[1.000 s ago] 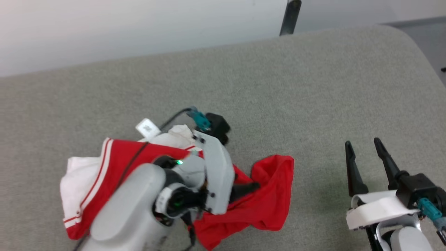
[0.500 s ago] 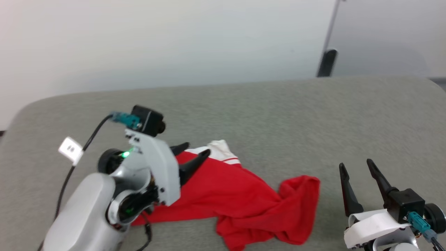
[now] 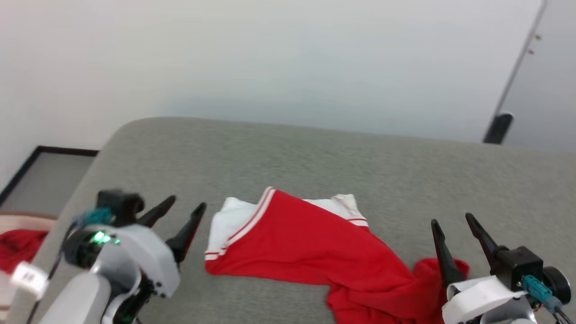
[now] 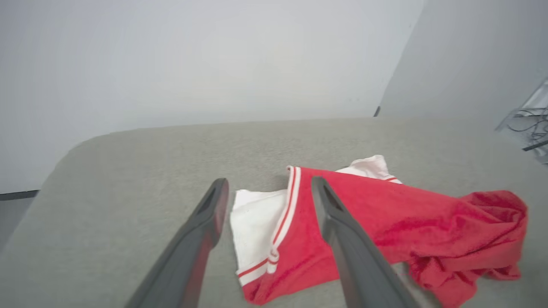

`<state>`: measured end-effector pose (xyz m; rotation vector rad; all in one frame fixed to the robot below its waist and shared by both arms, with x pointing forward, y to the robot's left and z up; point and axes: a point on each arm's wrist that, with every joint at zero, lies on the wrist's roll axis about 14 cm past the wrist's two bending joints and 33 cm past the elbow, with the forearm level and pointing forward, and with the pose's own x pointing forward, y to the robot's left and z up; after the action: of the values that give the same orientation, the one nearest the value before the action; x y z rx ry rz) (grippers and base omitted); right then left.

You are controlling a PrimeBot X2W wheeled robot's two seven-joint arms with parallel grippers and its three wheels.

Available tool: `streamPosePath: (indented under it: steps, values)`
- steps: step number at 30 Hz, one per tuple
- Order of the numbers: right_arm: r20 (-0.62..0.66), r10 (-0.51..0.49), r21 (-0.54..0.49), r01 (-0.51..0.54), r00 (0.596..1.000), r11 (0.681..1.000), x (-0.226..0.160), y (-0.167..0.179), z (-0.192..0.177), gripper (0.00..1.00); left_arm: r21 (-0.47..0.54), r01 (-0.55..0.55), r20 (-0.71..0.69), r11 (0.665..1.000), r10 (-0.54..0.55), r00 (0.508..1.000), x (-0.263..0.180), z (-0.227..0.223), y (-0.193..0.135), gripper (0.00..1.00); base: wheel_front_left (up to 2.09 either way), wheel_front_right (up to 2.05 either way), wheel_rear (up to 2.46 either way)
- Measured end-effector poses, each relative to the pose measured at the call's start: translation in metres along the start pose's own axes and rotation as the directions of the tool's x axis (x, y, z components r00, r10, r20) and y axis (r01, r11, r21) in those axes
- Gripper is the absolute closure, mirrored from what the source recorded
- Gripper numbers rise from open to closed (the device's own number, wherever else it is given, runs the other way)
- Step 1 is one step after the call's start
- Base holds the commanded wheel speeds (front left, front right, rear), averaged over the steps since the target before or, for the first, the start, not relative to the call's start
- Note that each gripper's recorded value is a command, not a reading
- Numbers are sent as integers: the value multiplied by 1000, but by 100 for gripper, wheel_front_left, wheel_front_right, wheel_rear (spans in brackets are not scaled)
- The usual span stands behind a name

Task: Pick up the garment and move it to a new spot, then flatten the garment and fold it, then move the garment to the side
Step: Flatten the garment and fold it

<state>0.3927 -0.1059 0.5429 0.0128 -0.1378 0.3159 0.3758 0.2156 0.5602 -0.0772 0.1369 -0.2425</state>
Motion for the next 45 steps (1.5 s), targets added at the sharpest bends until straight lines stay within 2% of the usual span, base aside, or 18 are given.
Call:
streamPosePath:
  steps: [2, 4, 7, 11, 14, 20, 27, 29, 33, 37, 38, 45]
  values:
    - [-6, 27, 5, -27, 1000, 1000, 2, 9, -1, 0, -14, -63, 37, 998, 64, 997, -14, -3, 16, 0, 0, 0, 0]
    - [-6, 58, 7, -57, 998, 998, 6, 19, 0, 0, 29, -104, 59, 994, 102, 993, -29, -9, 26, 0, 0, 0, 0]
    - [-7, 100, 12, -100, 995, 995, 11, 33, 1, 0, 31, -199, 105, 980, 195, 975, -51, -15, 44, 0, 0, 0, 0]
    - [-30, 155, 23, -154, 988, 988, 17, 50, -1, 0, -2, -324, 171, 946, 319, 932, -83, -21, 68, 0, 0, 0, 0]
    - [-89, 196, 42, -193, 976, 980, 22, 62, -9, 0, -43, -429, 188, 902, 429, 883, -112, -31, 89, 0, 0, 0, 0]
    - [-224, 289, 45, -287, 931, 957, 43, 77, -14, 0, -123, -546, 200, 828, 560, 804, -156, -49, 106, 0, 0, 0, 0]
    - [-402, 323, -7, -355, 857, 935, 86, 73, -14, 0, -184, -607, 196, 773, 634, 748, -178, -60, 105, 0, 0, 0, 0]
    - [-465, 312, -15, -360, 828, 933, 98, 68, -21, 0, -205, -607, 185, 768, 640, 746, -174, -64, 101, 0, 0, 0, 0]
    - [-598, 295, 8, -362, 745, 932, 114, 61, -49, 0, -224, -613, 153, 758, 649, 746, -162, -72, 96, 0, 0, 0, 0]
    - [-712, 287, 47, -364, 641, 930, 121, 59, -81, 0, -230, -616, 126, 753, 651, 749, -148, -78, 92, 0, 0, 0, 0]
    - [-756, 297, 72, -377, 583, 923, 120, 64, -97, 0, -229, -619, 112, 751, 652, 750, -142, -81, 91, 0, 0, 0, 0]
    - [-844, 331, 152, -405, 422, 902, 115, 83, -140, 0, -229, -627, 72, 745, 655, 752, -128, -91, 90, 0, 0, 0, 0]
